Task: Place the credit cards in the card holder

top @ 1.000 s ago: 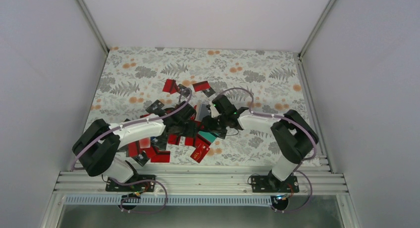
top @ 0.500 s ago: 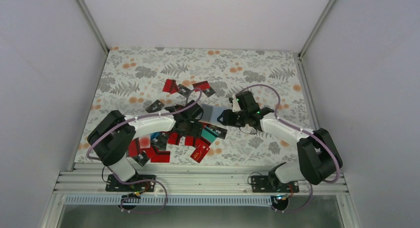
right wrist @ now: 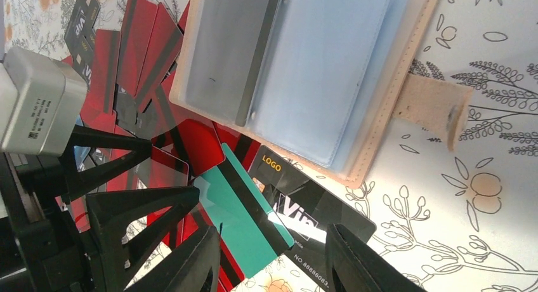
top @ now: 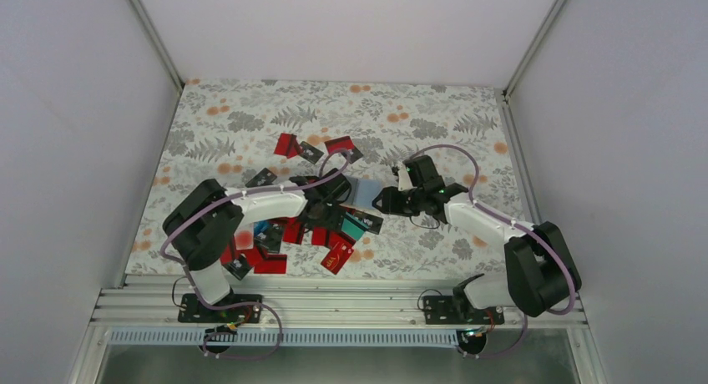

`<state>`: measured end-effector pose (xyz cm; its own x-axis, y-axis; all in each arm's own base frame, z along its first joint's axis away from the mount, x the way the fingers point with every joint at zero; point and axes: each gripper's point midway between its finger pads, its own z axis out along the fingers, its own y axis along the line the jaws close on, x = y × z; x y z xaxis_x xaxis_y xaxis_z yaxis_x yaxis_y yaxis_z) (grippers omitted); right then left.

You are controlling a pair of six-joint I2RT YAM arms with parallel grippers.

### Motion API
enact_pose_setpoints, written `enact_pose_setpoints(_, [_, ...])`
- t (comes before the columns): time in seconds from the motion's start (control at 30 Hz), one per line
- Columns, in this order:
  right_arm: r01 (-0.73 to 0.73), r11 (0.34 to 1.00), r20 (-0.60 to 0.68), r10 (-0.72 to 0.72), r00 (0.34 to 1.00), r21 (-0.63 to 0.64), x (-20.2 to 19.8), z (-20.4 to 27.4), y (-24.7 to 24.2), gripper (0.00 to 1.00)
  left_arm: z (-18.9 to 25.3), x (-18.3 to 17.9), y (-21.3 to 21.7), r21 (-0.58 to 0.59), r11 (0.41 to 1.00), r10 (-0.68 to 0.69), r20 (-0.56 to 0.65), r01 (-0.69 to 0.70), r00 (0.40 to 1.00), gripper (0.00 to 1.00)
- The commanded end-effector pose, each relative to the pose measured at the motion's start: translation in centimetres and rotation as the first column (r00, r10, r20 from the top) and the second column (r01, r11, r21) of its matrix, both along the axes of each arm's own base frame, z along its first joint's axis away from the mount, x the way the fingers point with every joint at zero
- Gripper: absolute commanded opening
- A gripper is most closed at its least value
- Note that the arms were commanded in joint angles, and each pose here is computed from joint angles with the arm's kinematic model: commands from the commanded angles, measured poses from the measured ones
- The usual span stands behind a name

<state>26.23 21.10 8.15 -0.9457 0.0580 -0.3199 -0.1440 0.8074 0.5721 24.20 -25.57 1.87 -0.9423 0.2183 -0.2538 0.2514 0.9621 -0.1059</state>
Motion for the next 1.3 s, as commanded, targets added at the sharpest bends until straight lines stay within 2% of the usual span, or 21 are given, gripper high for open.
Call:
enact_pose_setpoints(0.0, [-0.015, 1.000, 0.018, 0.015, 1.000, 0.009, -0.1, 0.3, -0.4, 0.44, -1.4, -0.8, 0.9, 0.090, 0.996, 0.018, -0.034, -0.014, 0.999, 0.77])
enact_pose_setpoints(0.23, [-0.026, 0.999, 0.022, 0.026, 0.999, 0.023, 0.0, 0.5, -0.7, 0.44, -2.5, -1.7, 2.2, 0.177, 0.983, 0.063, -0.054, -0.053, 0.997, 0.71])
enact_pose_setpoints(0.67, [-0.047, 0.998, 0.019, 0.046, 0.999, 0.033, -0.5, 0.4, -1.3, 0.44, -4.2, -2.9, 2.6, 0.239, 0.967, 0.103, -0.059, -0.086, 0.993, 0.59])
enact_pose_setpoints(0.9, [-0.049, 0.998, 0.014, 0.048, 0.999, 0.045, -0.6, 0.4, -1.3, 0.44, -3.7, -3.0, 2.4, 0.232, 0.970, 0.092, -0.048, -0.078, 0.995, 0.52])
enact_pose_setpoints(1.27, [-0.071, 0.992, 0.036, 0.068, 0.997, 0.103, -0.7, 2.1, -0.5, 0.44, -0.3, -1.8, 0.6, 0.146, 0.987, 0.069, 0.013, -0.070, 0.998, 0.52])
